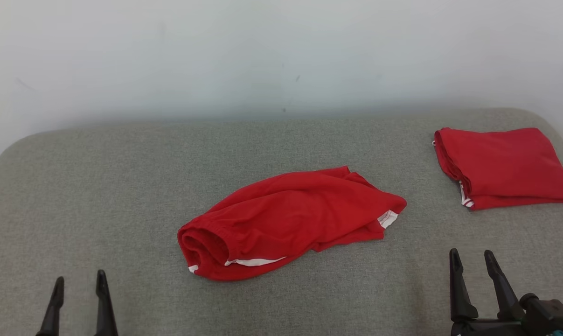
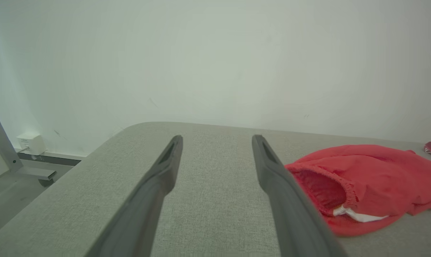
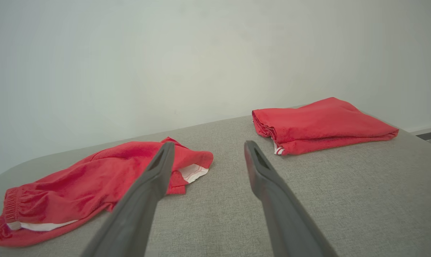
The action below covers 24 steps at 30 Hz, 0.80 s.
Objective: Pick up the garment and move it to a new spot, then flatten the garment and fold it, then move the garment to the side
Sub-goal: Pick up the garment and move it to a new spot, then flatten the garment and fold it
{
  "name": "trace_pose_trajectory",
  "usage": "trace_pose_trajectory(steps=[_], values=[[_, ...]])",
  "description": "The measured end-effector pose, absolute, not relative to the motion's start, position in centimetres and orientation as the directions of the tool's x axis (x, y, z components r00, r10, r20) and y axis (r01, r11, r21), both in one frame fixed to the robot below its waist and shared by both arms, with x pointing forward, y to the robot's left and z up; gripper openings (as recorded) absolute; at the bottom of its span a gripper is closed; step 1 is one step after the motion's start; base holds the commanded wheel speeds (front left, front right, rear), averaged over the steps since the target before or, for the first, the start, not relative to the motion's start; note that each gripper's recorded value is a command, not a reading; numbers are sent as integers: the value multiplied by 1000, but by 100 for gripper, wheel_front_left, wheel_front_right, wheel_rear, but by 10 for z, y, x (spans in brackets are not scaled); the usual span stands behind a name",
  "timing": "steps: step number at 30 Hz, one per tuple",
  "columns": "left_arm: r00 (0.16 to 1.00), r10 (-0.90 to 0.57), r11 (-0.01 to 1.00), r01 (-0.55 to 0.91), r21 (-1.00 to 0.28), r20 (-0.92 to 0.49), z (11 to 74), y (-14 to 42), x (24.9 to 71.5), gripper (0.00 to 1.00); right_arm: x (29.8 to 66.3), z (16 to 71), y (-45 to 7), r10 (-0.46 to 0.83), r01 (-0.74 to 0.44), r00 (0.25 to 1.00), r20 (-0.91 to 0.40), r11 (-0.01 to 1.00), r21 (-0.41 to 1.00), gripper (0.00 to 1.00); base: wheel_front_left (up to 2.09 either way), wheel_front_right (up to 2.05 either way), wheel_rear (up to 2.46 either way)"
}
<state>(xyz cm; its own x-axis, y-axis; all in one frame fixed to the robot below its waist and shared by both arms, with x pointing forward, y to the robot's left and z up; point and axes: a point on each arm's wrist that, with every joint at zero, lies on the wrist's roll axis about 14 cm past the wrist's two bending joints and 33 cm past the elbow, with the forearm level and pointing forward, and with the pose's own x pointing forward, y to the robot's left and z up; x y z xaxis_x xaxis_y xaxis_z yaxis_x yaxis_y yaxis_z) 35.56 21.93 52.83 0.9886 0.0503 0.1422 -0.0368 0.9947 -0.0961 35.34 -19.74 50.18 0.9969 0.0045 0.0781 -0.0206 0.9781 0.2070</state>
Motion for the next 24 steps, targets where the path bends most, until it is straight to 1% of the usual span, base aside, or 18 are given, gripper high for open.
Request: trace_pose_trajectory(steps=[10, 21, 24], values=[[993, 18, 994, -6, -106, 113, 516, 203, 364, 100, 356, 500, -183, 43, -57, 996, 74, 975, 213, 100, 0, 0, 0], [994, 19, 996, -9, -90, 112, 515, 206, 366, 100, 356, 497, -183, 38, -51, 997, 64, 975, 217, 100, 0, 0, 0], [994, -3, 996, 13, -92, 109, 514, 201, 368, 100, 356, 495, -183, 37, -49, 998, 59, 975, 217, 100, 0, 0, 0]])
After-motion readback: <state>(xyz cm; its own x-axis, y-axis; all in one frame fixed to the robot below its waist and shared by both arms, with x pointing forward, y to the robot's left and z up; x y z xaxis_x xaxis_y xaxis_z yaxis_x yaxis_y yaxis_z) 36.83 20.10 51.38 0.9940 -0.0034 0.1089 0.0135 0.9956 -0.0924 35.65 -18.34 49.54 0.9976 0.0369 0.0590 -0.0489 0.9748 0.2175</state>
